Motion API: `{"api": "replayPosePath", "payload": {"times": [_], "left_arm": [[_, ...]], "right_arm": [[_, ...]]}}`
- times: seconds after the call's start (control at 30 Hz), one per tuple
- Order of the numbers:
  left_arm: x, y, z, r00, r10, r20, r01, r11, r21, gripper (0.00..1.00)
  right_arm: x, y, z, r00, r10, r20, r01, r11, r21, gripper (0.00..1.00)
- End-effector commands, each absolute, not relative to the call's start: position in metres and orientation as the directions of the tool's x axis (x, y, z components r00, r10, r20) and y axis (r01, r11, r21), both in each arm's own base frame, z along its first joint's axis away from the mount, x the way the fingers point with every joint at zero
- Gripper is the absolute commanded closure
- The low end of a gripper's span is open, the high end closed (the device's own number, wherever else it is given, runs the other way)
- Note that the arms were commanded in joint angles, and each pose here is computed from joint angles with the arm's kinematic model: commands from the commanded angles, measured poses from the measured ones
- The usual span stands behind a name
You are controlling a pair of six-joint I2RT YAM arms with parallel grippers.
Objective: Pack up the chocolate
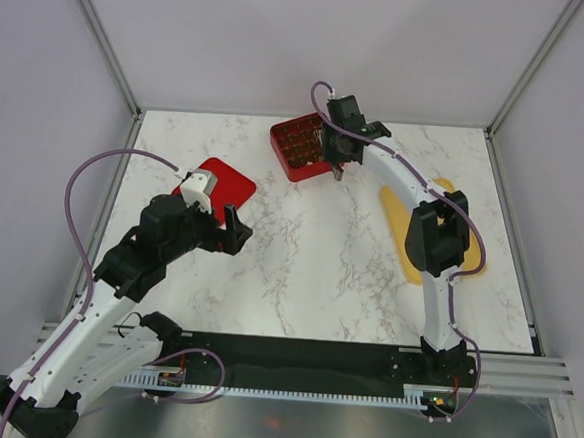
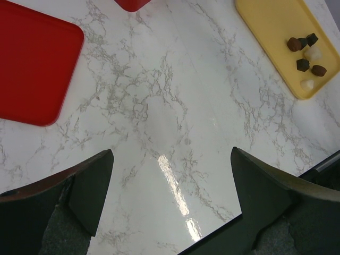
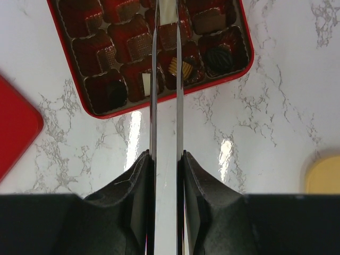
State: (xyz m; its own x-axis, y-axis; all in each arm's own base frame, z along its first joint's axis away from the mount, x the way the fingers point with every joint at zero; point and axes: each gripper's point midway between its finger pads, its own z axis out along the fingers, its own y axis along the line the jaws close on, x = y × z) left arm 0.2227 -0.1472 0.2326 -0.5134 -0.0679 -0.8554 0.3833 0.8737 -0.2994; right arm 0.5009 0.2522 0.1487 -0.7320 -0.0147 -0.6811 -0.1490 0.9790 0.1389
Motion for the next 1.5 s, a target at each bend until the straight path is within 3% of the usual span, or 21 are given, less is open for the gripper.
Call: {"api": "replayPosePath", "payload": {"times": [0.0, 0.43, 0.9, 1.1, 1.47], "left_arm": [[0.225, -0.142, 0.242, -0.473, -0.052, -0.88, 0.391, 0.882, -0.262, 0.0], [0.226, -0.142, 0.242, -0.474, -0.051, -0.879, 0.39, 0.883, -0.262, 0.0], [0.225, -0.142, 0.241, -0.474, -0.049, -0.879, 0.39, 0.883, -0.26, 0.0], [0.224, -0.141, 0.242, -0.473, -0.052, -0.88, 0.391, 0.882, -0.262, 0.0], [0.223, -0.144, 0.243, -0.474, -0.053, -0.879, 0.403, 0.875, -0.27, 0.0]], "right_arm": [[0.516, 0.265, 0.164, -0.68, -0.007, -0.733, -0.174, 0.973, 0.152, 0.66], [0.514, 0.26, 0.159, -0.678, -0.027, -0.734, -0.154, 0.982, 0.107, 0.56], [0.502, 0.244, 0.219, -0.62, -0.035, -0.784, -0.152, 0.985, 0.077, 0.53], [0.461, 0.209, 0.235, -0.639, -0.041, -0.768, -0.103, 0.994, 0.032, 0.54], [0.35, 0.113, 0.2, -0.764, 0.028, -0.644, 0.068, 0.997, -0.037, 0.53]]}}
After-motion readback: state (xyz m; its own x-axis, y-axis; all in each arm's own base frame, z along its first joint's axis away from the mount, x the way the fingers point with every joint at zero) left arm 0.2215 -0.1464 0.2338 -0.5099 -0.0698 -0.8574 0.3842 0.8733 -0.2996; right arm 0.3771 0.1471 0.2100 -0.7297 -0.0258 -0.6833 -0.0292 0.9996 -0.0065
